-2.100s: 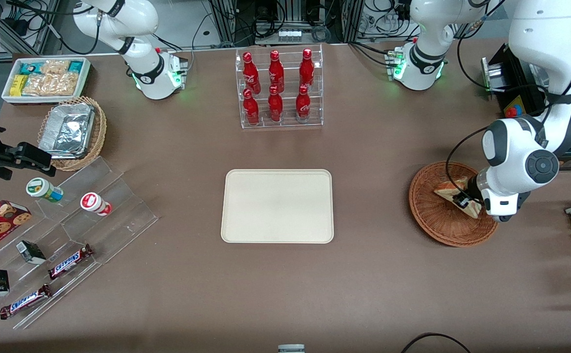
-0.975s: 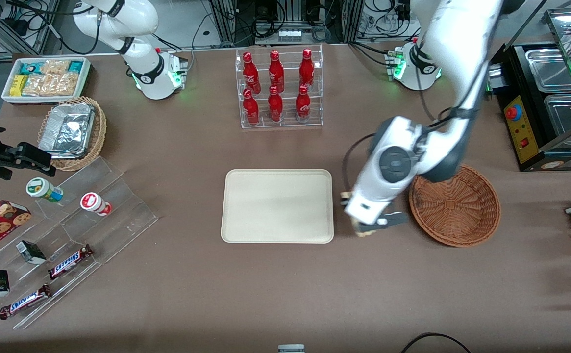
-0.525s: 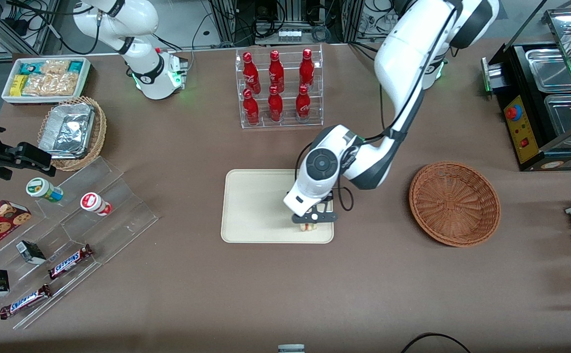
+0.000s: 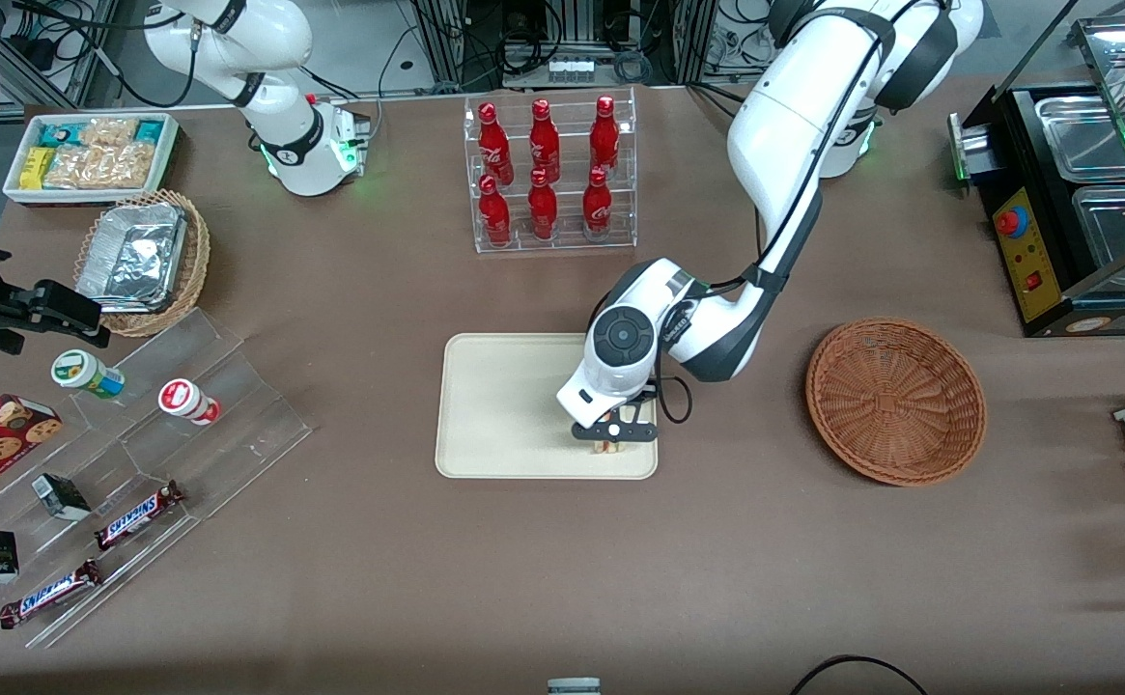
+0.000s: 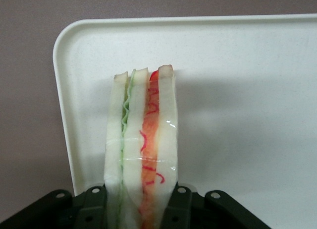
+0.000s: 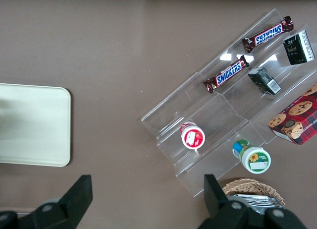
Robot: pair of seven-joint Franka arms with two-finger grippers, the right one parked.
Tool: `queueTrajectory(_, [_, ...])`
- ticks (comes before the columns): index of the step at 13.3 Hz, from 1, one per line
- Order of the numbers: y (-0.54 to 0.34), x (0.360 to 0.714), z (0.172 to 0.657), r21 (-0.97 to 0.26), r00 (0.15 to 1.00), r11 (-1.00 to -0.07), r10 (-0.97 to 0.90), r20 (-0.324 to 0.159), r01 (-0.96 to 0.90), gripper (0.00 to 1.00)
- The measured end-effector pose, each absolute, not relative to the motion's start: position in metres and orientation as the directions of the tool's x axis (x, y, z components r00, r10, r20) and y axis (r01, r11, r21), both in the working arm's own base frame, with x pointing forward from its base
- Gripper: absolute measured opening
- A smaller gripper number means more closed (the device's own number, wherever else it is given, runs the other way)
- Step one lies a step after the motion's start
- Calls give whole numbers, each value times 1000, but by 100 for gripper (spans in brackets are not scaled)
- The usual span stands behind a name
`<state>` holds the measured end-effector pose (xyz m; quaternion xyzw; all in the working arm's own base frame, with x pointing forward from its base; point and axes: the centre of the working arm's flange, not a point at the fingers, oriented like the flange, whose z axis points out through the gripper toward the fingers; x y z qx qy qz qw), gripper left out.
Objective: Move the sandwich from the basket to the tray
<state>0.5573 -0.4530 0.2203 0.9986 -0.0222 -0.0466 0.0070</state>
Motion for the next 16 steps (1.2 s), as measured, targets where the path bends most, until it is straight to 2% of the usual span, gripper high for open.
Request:
queueTrajectory(5, [-451, 557, 208, 6, 993, -999, -44, -106, -43, 41])
queueTrajectory(6, [-451, 557, 209, 7, 994, -999, -44, -104, -43, 48])
queueTrajectory(9, [-453, 569, 231, 28, 997, -999, -35, -69, -33, 79])
queueTrajectory(11, [-429, 589, 273, 9, 997, -1000, 5, -72, 6, 100])
queueTrajectory(12, [-409, 600, 304, -4, 996, -999, 32, -78, 32, 100])
queueTrajectory(14, [-358, 620, 381, 1, 994, -995, 104, -42, 104, 100])
queueTrajectory(16, [-296, 630, 441, -7, 984, -984, 178, -27, 178, 100])
